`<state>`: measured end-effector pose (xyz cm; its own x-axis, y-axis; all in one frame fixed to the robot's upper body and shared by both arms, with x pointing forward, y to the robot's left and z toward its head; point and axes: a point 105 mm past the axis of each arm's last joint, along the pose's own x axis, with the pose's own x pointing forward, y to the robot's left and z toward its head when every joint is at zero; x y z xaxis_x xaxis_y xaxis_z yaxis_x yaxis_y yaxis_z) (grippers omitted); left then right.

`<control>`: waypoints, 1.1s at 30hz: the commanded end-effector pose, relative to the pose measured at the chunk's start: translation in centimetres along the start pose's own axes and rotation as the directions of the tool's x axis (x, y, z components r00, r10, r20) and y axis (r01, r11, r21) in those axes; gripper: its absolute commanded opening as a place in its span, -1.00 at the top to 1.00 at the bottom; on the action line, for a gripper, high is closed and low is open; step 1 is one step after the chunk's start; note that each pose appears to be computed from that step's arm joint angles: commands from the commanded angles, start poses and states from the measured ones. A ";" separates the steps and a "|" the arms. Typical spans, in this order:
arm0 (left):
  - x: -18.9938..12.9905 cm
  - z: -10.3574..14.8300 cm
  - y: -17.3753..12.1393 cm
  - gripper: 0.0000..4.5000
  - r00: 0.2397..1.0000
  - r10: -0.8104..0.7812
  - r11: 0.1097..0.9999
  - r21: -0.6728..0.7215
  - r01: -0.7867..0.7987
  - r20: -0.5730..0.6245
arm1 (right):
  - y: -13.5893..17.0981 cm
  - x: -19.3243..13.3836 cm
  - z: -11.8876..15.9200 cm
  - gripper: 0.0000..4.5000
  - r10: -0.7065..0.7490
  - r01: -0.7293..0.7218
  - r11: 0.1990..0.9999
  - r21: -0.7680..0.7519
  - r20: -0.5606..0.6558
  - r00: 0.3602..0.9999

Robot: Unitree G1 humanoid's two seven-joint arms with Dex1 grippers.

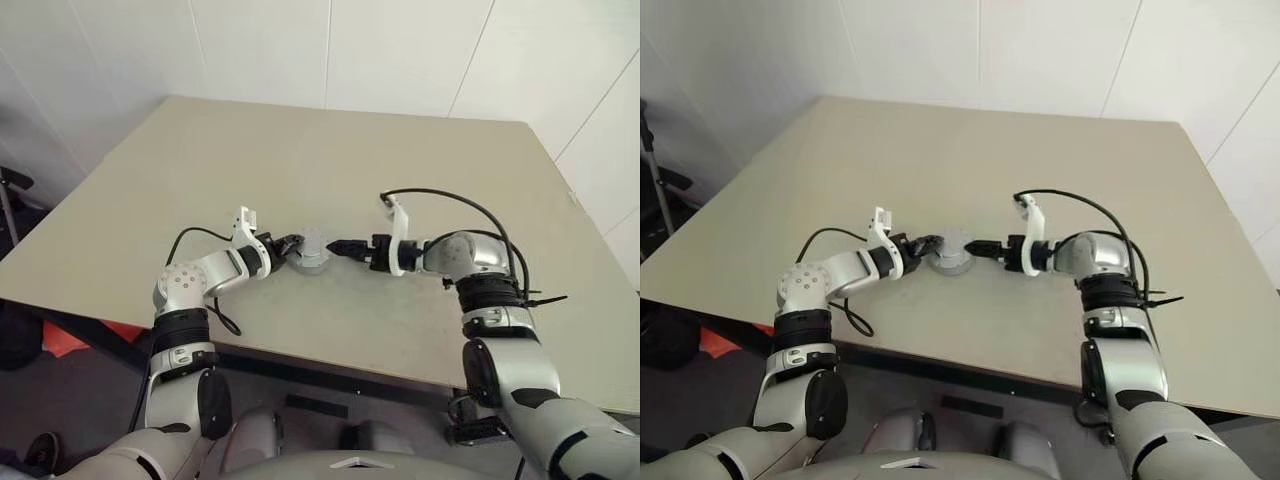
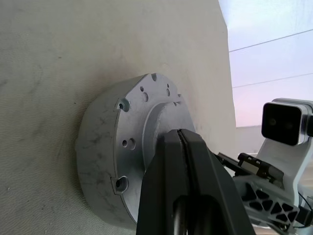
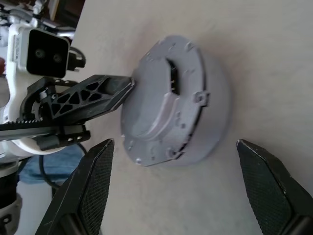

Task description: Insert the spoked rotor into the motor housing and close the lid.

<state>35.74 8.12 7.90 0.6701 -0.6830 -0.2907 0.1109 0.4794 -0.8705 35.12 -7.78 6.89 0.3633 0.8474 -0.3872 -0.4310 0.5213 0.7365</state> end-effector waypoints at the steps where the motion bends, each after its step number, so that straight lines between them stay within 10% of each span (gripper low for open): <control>1: -0.3 0.0 1.0 1.00 0.998 0.059 0.998 0.019 -0.059 -0.004 | 1.3 1.1 -1.4 -0.99 0.051 -0.050 0.999 0.017 -0.057 0.997; 33: -0.8 0.4 1.8 1.00 0.995 0.095 0.994 0.058 -0.097 0.030 | 7.9 5.6 2.9 -0.99 0.242 -0.273 0.938 0.212 0.162 0.957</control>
<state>36.20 10.46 8.24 0.7365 -0.6085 -0.2954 0.1168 0.5446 -0.8305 36.29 -2.75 7.52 0.4406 0.8486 -0.2929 -0.2091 0.4143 0.8858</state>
